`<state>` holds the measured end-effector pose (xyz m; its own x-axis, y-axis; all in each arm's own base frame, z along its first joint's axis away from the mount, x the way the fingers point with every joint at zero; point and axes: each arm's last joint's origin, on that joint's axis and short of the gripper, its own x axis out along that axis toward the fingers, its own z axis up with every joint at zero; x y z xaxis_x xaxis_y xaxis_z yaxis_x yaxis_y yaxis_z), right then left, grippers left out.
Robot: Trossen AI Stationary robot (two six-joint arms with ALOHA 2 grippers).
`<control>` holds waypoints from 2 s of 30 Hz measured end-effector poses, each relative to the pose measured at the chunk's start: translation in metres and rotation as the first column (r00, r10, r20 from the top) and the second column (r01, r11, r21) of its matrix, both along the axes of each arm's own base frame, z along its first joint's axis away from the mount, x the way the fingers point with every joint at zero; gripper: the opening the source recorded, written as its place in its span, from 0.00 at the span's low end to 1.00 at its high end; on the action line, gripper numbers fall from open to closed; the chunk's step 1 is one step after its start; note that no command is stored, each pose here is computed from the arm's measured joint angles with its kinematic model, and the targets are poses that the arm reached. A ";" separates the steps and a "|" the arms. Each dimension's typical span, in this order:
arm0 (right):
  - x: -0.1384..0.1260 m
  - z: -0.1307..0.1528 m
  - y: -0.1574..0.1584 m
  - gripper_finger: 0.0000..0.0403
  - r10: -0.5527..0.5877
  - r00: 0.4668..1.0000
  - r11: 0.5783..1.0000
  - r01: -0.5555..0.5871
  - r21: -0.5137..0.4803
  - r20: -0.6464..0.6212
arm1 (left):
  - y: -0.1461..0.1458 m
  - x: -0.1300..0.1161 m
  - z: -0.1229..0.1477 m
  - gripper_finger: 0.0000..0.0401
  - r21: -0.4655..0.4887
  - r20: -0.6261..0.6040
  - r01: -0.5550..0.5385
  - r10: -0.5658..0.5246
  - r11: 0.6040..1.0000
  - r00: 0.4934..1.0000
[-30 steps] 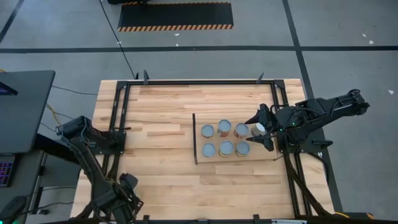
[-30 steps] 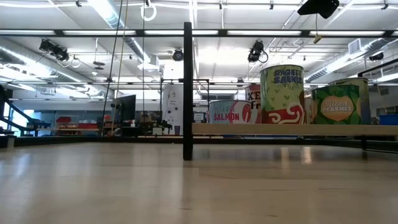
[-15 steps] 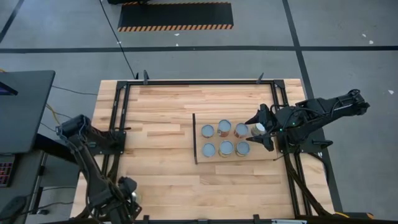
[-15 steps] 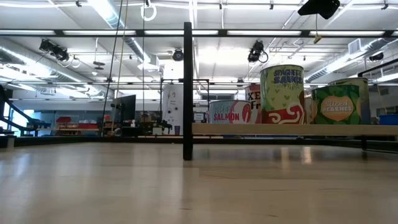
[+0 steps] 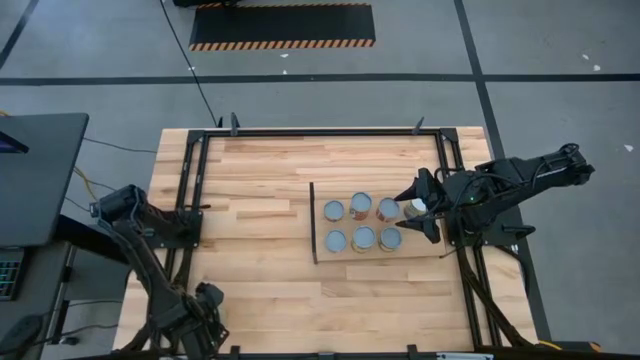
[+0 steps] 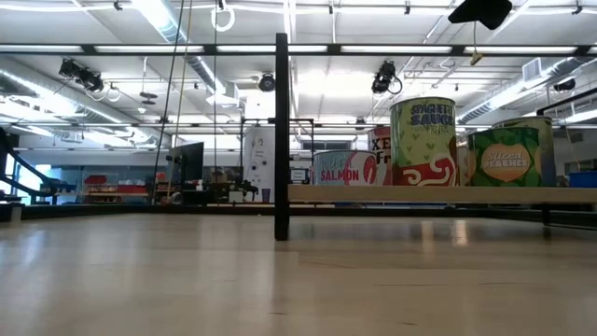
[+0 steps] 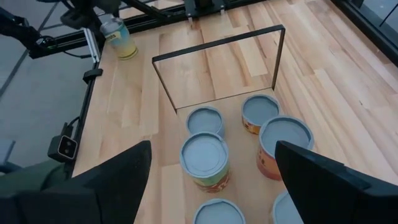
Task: Pick and place cans onto a shelf
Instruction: Move the light yellow can to the center of the table
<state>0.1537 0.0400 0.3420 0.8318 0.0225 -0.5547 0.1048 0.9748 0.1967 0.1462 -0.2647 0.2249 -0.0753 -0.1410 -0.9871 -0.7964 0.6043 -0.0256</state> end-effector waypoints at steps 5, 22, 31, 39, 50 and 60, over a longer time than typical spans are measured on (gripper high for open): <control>0.000 0.000 0.000 0.87 0.000 1.000 1.000 0.000 0.000 0.000 | 0.008 0.006 -0.015 0.88 0.022 0.039 0.041 -0.042 0.999 0.998; 0.038 -0.015 0.019 0.87 0.087 0.996 0.992 -0.090 -0.093 -0.031 | 0.068 0.142 0.031 0.77 0.073 0.492 0.288 -0.286 0.955 0.822; 0.049 -0.029 0.046 0.87 0.171 0.965 0.967 -0.203 -0.152 -0.199 | 0.074 0.237 0.039 0.77 0.235 0.435 0.629 -0.659 0.741 0.613; 0.048 -0.040 0.066 0.87 0.164 0.955 0.967 -0.205 -0.151 -0.247 | 0.056 0.272 0.018 0.84 0.277 0.361 0.724 -0.766 0.632 0.531; 0.058 -0.063 0.099 0.87 0.249 0.918 0.936 -0.310 -0.167 -0.308 | 0.049 0.268 0.002 0.87 0.313 0.302 0.698 -0.765 0.643 0.569; 0.092 -0.082 0.130 0.87 0.314 0.933 0.920 -0.345 -0.185 -0.176 | 0.047 0.264 0.008 0.87 0.359 0.283 0.690 -0.778 0.629 0.561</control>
<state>0.2453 0.1699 0.2605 0.7105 0.1528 -0.6869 -0.2179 0.9759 -0.0082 0.4105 -0.2180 0.2330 0.3116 -0.0237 -0.9499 -0.0184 0.9994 -0.0310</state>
